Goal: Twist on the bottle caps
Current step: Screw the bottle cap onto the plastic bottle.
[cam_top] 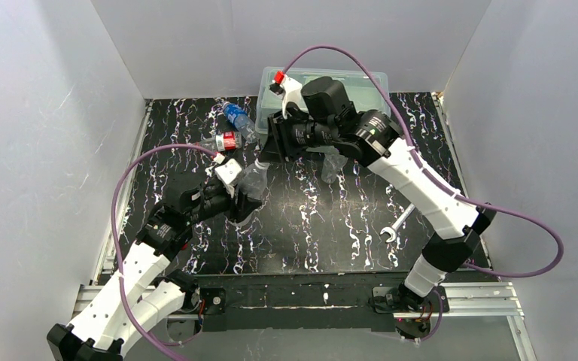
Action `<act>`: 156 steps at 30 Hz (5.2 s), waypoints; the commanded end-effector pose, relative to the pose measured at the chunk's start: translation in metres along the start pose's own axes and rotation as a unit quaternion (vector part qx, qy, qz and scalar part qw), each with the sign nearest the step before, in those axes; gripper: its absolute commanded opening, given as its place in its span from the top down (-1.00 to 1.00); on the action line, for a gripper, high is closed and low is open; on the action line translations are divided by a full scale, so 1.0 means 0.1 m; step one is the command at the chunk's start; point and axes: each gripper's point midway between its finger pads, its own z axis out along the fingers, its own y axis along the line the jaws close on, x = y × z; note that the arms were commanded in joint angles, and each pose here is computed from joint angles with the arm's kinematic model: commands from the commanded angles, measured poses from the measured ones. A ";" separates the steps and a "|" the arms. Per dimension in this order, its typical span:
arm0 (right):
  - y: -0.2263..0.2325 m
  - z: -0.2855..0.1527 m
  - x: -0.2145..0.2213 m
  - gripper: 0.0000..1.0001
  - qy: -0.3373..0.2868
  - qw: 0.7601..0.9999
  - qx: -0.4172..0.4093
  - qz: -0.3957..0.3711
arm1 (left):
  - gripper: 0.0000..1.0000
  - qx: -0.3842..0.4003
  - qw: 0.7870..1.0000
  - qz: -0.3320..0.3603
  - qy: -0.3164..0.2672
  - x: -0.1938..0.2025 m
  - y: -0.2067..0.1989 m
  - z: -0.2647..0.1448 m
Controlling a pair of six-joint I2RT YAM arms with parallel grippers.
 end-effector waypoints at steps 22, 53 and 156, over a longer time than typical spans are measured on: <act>0.45 -0.95 -0.33 -0.97 -0.133 0.985 -0.005 -0.114 | 1.00 0.146 0.989 -0.009 -0.019 0.02 -0.58 -0.16; 0.73 -0.53 0.38 -0.13 -0.025 0.969 -0.180 -0.167 | 1.00 0.321 0.946 -0.053 -0.001 -0.05 -1.12 -0.39; 0.00 0.02 0.21 0.97 -0.018 0.992 0.082 0.094 | 1.00 -0.099 0.988 0.082 -0.090 -0.71 0.29 -0.10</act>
